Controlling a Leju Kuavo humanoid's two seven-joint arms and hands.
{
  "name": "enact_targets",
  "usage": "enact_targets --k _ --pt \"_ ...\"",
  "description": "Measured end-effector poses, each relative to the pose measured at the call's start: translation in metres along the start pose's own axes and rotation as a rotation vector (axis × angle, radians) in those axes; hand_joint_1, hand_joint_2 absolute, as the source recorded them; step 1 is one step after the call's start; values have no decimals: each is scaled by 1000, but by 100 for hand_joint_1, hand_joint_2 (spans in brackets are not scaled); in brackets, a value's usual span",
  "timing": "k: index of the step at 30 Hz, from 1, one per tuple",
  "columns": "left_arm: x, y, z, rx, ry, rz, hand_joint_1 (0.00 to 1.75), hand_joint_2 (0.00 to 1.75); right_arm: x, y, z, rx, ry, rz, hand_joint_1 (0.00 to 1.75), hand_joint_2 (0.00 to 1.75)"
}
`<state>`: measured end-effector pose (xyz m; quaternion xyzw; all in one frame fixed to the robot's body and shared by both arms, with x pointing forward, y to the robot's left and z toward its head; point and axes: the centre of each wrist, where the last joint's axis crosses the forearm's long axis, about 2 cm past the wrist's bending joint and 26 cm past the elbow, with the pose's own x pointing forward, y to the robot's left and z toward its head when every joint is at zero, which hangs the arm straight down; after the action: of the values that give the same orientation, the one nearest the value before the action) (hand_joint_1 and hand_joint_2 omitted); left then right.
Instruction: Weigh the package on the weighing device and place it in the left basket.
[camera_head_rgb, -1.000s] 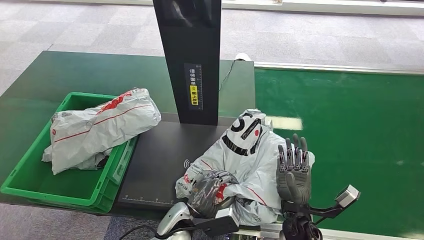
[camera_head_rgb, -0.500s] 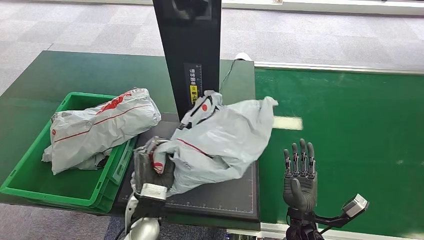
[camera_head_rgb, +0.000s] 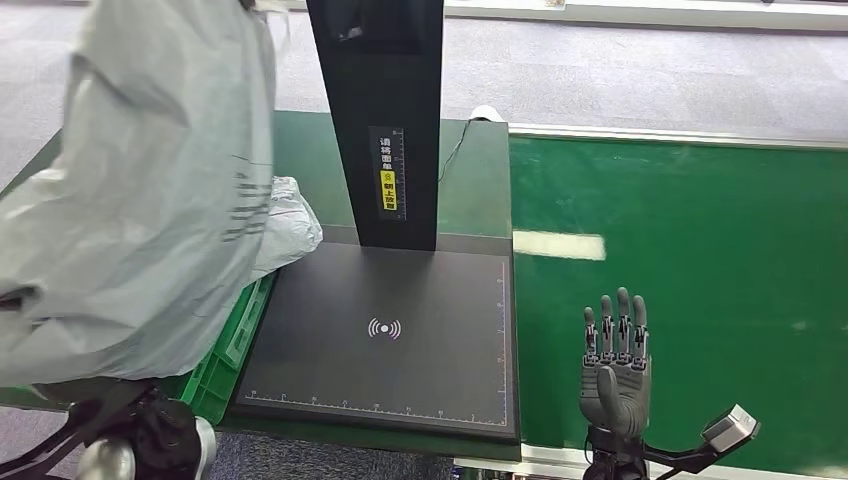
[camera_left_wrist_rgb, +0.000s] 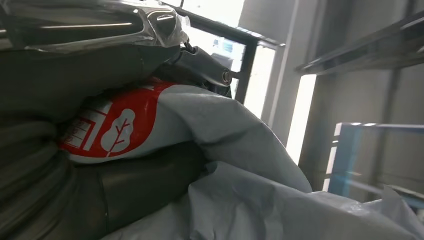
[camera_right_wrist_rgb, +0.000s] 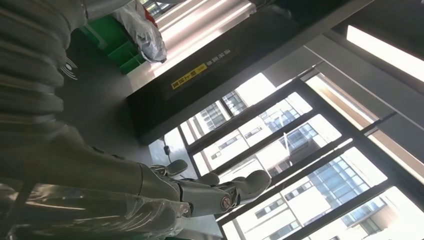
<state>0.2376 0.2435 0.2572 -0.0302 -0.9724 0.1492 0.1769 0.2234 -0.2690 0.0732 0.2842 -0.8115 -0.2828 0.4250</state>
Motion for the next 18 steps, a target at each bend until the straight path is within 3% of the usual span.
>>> enact_targets --k 5,8,13,18 --pt "2 30 -7 38 -30 -34 175 175 4 2 1 -2 -9 3 0 175" --pt "-13 49 -2 83 15 -196 175 175 5 2 1 4 -6 2 0 175" --pt "-60 79 10 67 196 -533 175 175 5 3 1 5 -4 -1 0 175" --pt "-106 103 25 -9 407 -717 175 175 4 3 1 8 -2 -2 0 175"
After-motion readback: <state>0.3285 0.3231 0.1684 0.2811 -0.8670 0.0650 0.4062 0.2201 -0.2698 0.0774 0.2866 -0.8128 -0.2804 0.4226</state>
